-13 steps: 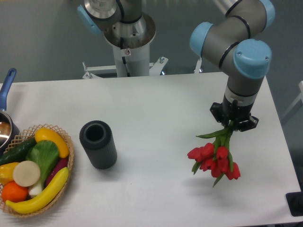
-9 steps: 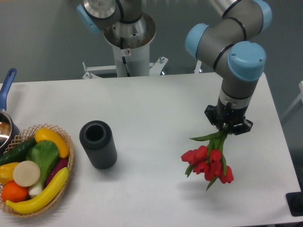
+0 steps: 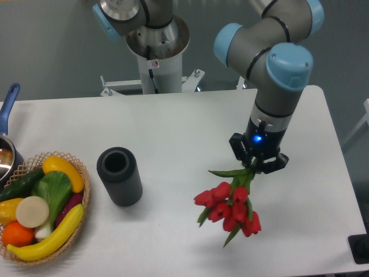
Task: Insert the flowers into the vase
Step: 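Carry the red tulip bunch in the gripper toward the black vase, then lower the tulip stems into the black vase opening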
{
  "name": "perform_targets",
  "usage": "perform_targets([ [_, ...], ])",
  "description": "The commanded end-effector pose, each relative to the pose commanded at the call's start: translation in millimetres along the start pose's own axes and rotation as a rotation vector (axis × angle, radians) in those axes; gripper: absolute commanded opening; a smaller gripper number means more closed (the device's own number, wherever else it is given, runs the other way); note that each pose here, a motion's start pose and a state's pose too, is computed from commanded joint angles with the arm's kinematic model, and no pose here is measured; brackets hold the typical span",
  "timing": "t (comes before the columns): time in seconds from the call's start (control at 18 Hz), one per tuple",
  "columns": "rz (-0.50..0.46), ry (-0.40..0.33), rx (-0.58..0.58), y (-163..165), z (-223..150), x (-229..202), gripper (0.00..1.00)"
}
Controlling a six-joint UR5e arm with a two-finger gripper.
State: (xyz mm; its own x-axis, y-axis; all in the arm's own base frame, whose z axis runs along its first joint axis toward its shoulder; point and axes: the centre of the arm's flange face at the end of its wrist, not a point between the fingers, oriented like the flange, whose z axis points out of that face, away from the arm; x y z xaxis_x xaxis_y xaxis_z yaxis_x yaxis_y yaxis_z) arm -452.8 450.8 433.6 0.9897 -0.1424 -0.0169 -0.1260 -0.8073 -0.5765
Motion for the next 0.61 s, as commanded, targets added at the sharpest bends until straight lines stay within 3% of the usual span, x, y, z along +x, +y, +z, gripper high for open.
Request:
perform_targets([
  [0.22,-0.034,0.061,0.211,-26,-23,25,0.0],
  [0.44,-0.078,0.222,0.474,-47,-25,45,0.0],
  [0.61,-0.044,0.252,0.564,-60,-32,59,0.0],
])
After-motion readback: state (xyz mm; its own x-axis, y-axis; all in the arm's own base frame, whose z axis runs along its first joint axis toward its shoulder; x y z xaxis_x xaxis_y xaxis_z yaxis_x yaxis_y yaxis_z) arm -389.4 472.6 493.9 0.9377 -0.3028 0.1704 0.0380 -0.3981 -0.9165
